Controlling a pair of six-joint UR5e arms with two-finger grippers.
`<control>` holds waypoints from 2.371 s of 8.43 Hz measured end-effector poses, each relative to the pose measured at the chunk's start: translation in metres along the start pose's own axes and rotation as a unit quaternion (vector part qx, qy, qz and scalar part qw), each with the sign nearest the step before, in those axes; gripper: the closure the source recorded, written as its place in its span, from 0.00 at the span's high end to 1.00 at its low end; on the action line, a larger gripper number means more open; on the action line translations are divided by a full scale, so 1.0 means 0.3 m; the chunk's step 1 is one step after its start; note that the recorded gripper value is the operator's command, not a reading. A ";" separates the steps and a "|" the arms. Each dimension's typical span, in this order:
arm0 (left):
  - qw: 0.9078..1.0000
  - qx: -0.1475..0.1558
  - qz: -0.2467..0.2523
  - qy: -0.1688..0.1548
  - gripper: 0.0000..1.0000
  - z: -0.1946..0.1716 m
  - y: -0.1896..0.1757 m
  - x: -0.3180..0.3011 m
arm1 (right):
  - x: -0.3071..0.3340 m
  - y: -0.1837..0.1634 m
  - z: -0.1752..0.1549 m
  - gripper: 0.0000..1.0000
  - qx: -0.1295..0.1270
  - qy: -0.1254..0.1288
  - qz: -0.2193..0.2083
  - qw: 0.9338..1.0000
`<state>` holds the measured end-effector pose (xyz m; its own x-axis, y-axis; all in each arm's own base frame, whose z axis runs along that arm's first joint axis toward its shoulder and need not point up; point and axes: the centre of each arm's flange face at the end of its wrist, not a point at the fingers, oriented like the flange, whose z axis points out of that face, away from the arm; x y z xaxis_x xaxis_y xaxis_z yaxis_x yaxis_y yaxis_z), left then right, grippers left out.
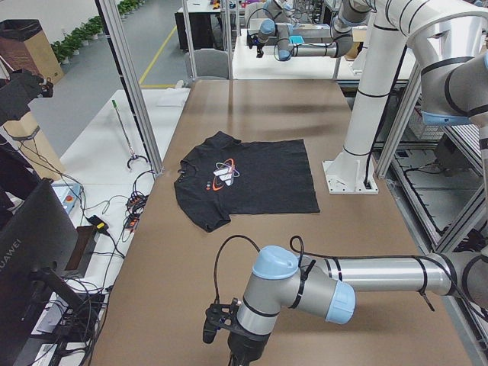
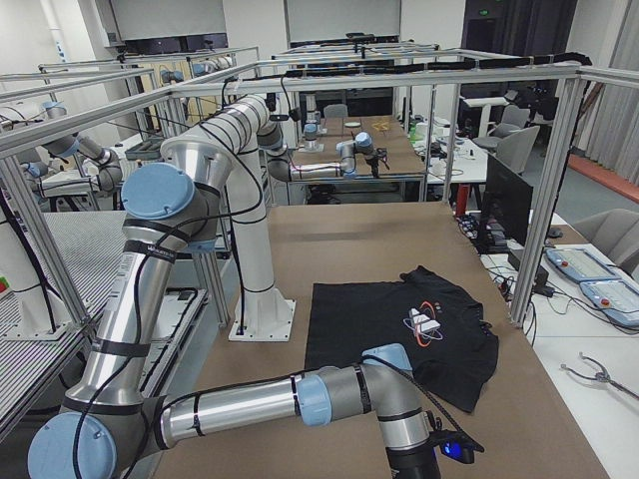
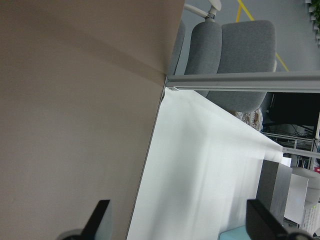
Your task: Fold clothes
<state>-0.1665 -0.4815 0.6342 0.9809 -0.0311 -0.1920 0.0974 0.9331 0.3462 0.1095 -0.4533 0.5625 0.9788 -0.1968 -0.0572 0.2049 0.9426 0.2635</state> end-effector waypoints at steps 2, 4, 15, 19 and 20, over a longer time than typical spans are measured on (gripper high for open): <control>1.000 0.022 0.003 -0.001 0.94 -0.063 -0.052 0.019 | 0.001 -0.019 -0.041 0.94 0.014 0.001 0.004 1.000; 0.999 0.037 0.009 0.001 0.94 -0.099 -0.112 0.044 | -0.002 -0.030 -0.049 0.94 0.018 -0.006 0.040 0.999; 0.980 0.047 0.094 0.171 0.95 -0.082 -0.579 0.601 | -0.304 -0.500 -0.134 0.94 0.077 -0.100 0.041 0.991; 0.971 0.031 0.057 0.230 0.94 -0.066 -0.673 1.031 | -0.791 -0.810 -0.160 0.94 0.095 -0.190 0.085 0.974; 0.966 0.030 0.040 0.255 0.94 -0.030 -0.672 1.142 | -0.874 -0.856 -0.177 0.94 0.099 -0.215 0.093 0.967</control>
<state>0.1483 -0.6771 0.4903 0.7768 0.2356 -0.5840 0.0485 0.9023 0.4284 -0.1999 -0.6294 0.4587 0.9001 -0.1627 0.4042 -0.0205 0.9108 0.4123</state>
